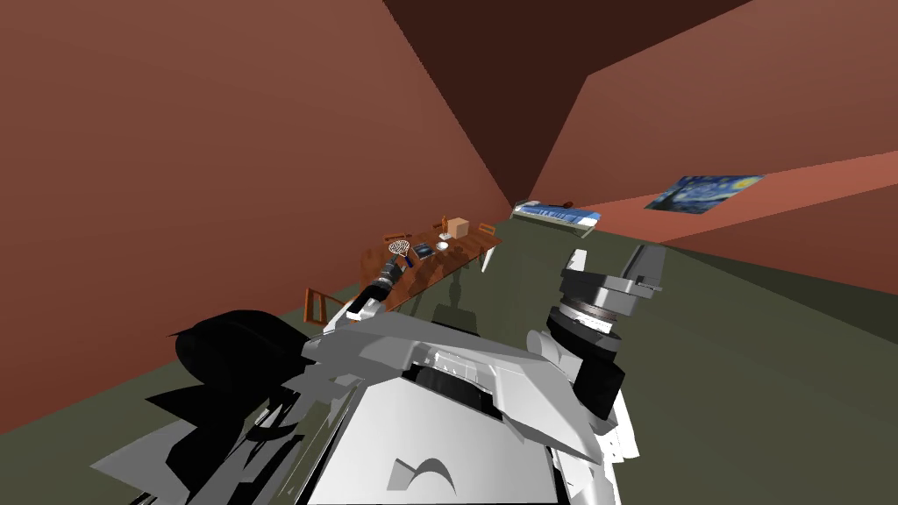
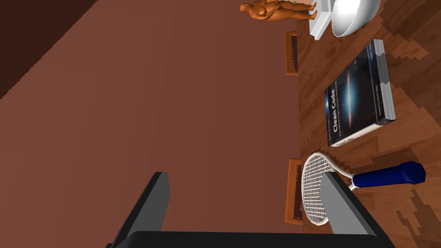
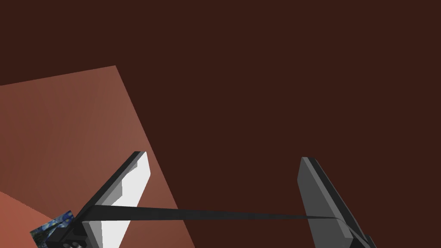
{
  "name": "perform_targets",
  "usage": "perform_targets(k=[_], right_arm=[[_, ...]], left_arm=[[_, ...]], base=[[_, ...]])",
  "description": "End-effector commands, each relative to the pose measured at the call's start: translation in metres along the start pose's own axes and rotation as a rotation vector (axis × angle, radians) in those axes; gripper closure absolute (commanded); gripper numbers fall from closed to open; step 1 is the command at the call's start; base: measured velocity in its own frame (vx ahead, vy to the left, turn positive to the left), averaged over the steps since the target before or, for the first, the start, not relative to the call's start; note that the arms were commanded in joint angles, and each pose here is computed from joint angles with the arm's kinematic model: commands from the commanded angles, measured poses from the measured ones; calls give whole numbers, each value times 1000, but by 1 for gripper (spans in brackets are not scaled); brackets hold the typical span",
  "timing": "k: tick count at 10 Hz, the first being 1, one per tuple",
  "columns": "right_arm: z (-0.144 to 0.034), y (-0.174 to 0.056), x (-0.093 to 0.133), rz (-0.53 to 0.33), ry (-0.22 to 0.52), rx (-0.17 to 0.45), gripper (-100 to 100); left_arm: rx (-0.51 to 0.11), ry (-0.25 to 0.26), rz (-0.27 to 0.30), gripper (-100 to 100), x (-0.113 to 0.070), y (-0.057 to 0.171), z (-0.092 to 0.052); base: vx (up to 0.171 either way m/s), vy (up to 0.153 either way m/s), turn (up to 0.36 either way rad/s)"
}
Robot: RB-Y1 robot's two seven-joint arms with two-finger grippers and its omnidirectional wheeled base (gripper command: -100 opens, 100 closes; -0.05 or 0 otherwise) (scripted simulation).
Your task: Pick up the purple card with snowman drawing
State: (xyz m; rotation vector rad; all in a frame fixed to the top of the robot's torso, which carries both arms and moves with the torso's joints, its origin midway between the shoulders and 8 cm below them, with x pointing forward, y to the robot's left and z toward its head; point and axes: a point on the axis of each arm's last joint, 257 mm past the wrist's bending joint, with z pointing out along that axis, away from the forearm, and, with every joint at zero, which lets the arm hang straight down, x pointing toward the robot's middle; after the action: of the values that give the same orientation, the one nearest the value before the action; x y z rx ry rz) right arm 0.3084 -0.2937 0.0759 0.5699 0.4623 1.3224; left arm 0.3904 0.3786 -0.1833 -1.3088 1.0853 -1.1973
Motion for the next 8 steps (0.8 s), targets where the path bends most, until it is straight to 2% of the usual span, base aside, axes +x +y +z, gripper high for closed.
perform_targets(k=[1,2,4,5,6,7,8], right_arm=[[0,0,0,0,0,0,0],[0,0,0,0,0,0,0],[0,0,0,0,0,0,0],[0,0,0,0,0,0,0],[0,0,0,0,0,0,0],[0,0,0,0,0,0,0],[0,0,0,0,0,0,0]], left_arm=[[-82,-34,-17,-100,-25,23,-3],[-108,-42,-17,-100,-27,30,-4],[-206,-97,-41,-100,-62,53,-8],[-234,-106,-42,-100,-64,59,-10],[-265,-132,-56,-100,-82,66,-12],[-290,-141,-57,-100,-83,72,-15],[-324,-171,-73,-100,-101,78,-18]], base=[[58,-98,-63],[50,-70,-8],[55,-57,-36],[42,-51,-15],[44,-55,-23],[29,-39,-10],[30,-35,-24]])
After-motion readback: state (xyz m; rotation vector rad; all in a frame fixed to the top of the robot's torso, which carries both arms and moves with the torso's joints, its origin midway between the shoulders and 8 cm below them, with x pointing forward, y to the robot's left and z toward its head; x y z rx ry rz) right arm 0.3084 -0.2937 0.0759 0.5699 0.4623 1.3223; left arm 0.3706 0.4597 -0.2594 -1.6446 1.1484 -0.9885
